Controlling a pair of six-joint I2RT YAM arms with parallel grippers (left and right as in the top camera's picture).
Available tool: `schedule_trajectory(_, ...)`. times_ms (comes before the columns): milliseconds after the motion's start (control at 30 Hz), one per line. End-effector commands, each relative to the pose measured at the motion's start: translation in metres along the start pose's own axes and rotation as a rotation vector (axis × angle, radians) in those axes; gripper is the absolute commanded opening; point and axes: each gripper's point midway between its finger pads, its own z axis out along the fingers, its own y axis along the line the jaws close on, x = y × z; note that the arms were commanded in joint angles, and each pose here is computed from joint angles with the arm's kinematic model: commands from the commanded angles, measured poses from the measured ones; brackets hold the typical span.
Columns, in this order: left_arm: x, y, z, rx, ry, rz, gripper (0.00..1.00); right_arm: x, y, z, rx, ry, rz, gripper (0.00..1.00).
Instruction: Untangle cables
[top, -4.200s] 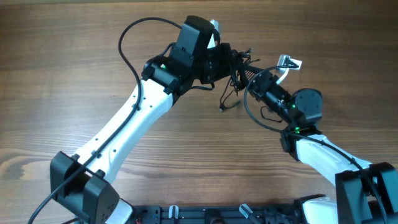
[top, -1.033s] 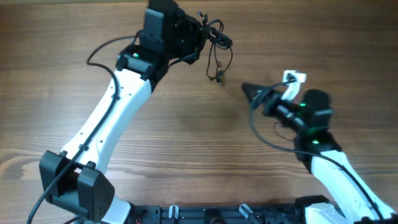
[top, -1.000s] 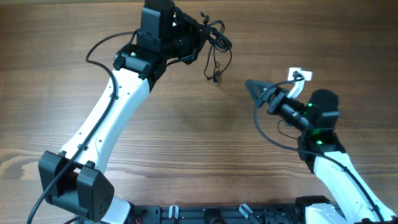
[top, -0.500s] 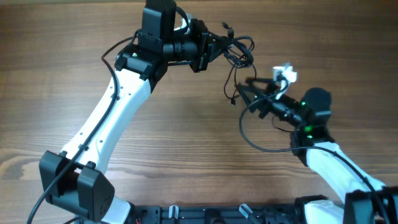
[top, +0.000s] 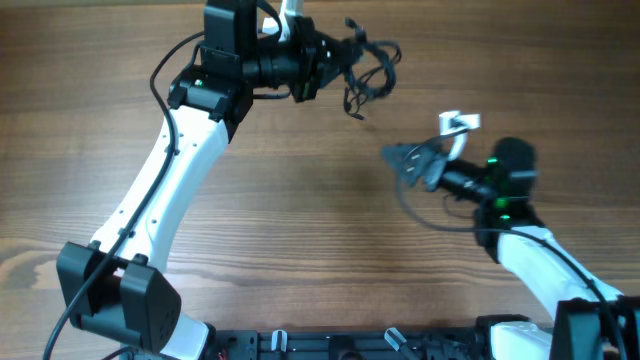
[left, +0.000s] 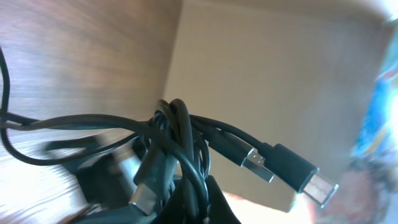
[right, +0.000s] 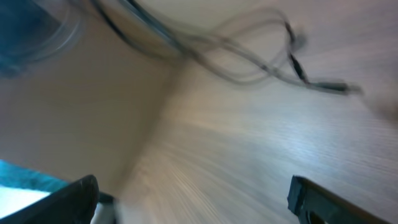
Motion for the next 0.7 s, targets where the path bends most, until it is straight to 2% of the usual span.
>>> schedule_trajectory(0,0.026,0.009,0.004,-0.027,0.099,0.300,0.04,0.000,0.053,-0.017,-0.213,0.121,0.205,1.00)
schedule_trajectory(100,0.041,0.013,0.013,-0.038,0.144,0.362,0.04,-0.022,0.081,-0.023,-0.285,0.041,0.161,0.99)
schedule_trajectory(167,0.049,0.013,0.018,-0.036,0.162,0.369,0.04,-0.034,0.086,-0.025,-0.296,-0.019,0.188,0.92)
schedule_trajectory(200,0.058,0.012,0.023,-0.036,0.185,0.374,0.04,-0.039,0.082,-0.024,-0.285,-0.045,0.224,0.81)
schedule_trajectory(267,0.068,0.012,0.030,-0.034,0.210,0.382,0.04,-0.038,0.080,-0.023,-0.279,-0.046,0.226,0.80)
schedule_trajectory(300,0.072,0.011,0.032,-0.034,0.220,0.384,0.04,-0.039,0.080,-0.023,-0.278,-0.049,0.221,0.76)
schedule_trajectory(433,0.095,0.006,0.034,0.011,0.316,0.390,0.04,-0.056,0.066,-0.022,-0.226,-0.165,0.213,0.36)
schedule_trajectory(467,0.099,0.004,0.031,0.037,0.348,0.410,0.04,-0.059,0.059,-0.022,-0.201,-0.189,0.214,0.29)
schedule_trajectory(500,0.107,-0.001,0.023,0.091,0.407,0.449,0.04,-0.061,0.041,-0.020,-0.137,-0.223,0.240,0.13)
schedule_trajectory(533,0.108,-0.002,0.018,0.116,0.430,0.465,0.04,-0.062,0.031,-0.019,-0.100,-0.240,0.261,0.04)
schedule_trajectory(600,0.098,0.003,0.013,0.100,0.400,0.484,0.05,-0.063,0.023,-0.019,-0.072,-0.255,0.282,0.04)
schedule_trajectory(633,0.089,0.011,0.014,0.059,0.357,0.489,0.20,-0.064,0.022,-0.019,-0.069,-0.263,0.283,0.04)
schedule_trajectory(667,0.078,0.020,0.015,-0.002,0.303,0.474,0.30,-0.066,0.021,-0.019,-0.063,-0.276,0.291,0.04)
